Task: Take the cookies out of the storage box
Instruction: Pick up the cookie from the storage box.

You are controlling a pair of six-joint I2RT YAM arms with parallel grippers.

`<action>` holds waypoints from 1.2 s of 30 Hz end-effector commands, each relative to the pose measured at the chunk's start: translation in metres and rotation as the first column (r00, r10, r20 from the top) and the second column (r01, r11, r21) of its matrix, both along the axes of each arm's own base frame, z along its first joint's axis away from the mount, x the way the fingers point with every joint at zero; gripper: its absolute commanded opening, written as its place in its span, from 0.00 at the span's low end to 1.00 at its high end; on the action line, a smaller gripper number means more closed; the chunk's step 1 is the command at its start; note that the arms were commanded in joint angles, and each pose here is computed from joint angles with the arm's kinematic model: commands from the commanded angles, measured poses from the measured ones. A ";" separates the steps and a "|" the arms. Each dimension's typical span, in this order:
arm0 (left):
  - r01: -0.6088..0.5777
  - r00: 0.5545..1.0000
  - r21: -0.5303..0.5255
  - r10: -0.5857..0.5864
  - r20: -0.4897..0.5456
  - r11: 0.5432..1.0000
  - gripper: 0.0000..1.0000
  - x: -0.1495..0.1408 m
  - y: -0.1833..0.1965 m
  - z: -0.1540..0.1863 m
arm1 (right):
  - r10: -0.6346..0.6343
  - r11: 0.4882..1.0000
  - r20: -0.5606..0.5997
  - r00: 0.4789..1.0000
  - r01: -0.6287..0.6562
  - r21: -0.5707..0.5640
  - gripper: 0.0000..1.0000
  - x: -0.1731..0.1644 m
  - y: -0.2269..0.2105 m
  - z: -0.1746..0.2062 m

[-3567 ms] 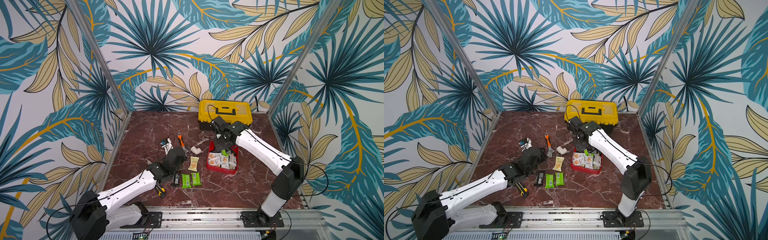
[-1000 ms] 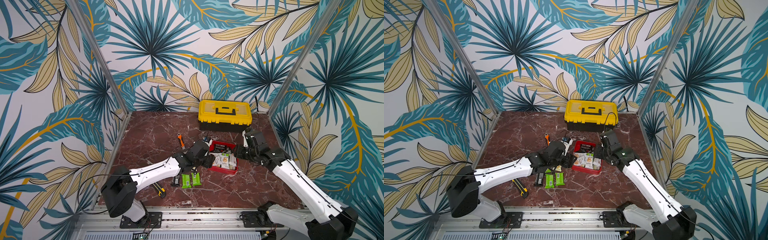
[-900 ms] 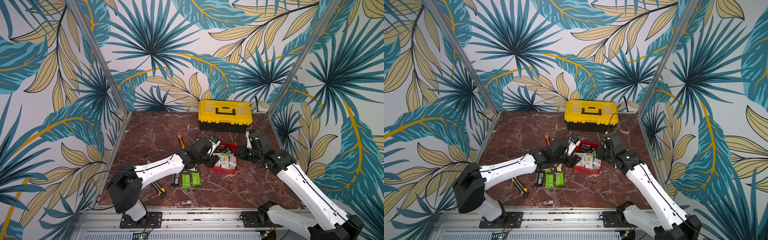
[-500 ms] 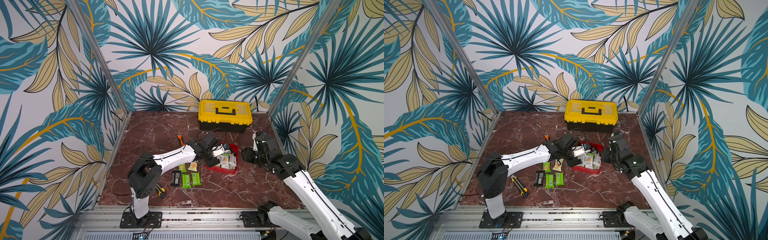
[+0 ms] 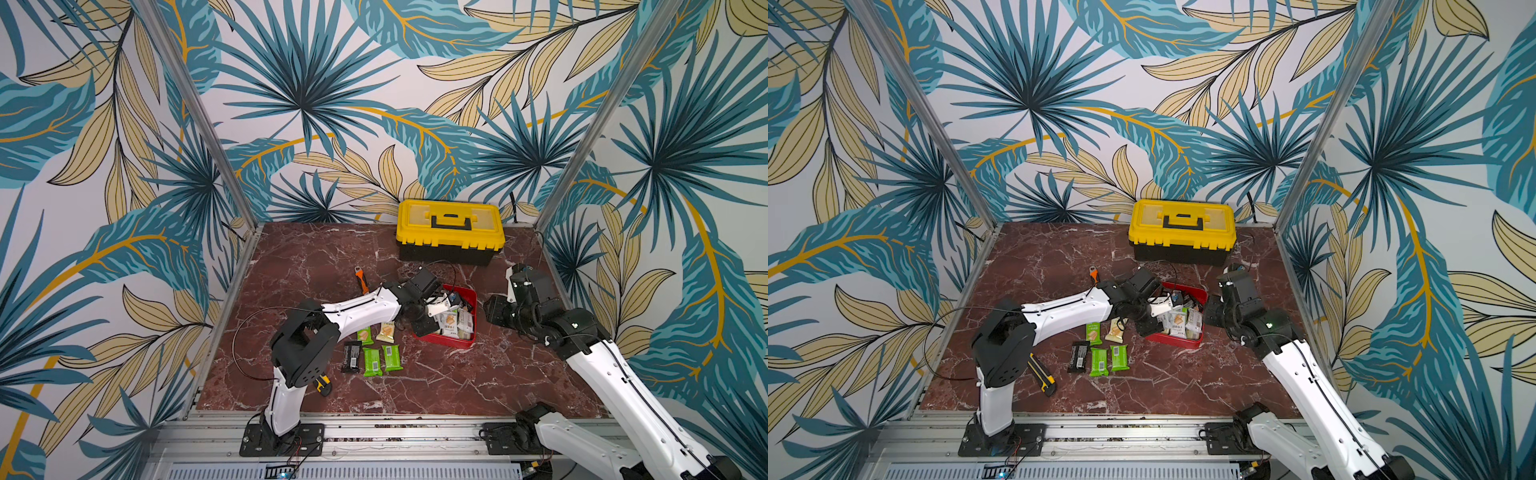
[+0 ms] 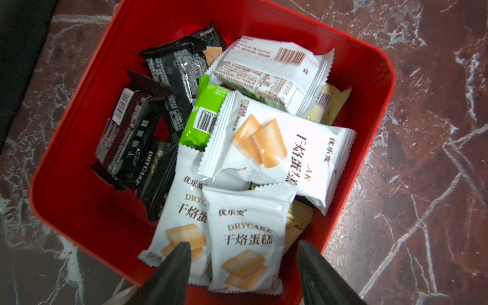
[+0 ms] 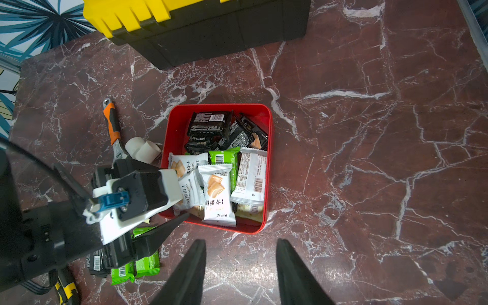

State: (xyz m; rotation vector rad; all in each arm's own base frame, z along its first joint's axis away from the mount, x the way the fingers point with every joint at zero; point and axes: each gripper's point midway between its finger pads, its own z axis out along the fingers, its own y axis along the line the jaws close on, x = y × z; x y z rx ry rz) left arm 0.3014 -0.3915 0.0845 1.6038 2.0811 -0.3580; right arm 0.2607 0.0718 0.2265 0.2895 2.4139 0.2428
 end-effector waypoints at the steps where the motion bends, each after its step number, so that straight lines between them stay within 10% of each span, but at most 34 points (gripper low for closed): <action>1: -0.019 0.999 -0.037 0.020 0.036 0.999 0.68 0.014 -0.013 0.012 | 0.002 1.000 -0.026 1.000 -0.003 -0.022 0.48 -0.007 -0.005 -0.008; 36: -0.080 0.993 0.019 0.078 0.090 0.997 0.52 0.024 -0.017 -0.007 | -0.009 1.000 -0.033 0.999 0.008 -0.016 0.48 -0.008 -0.007 -0.011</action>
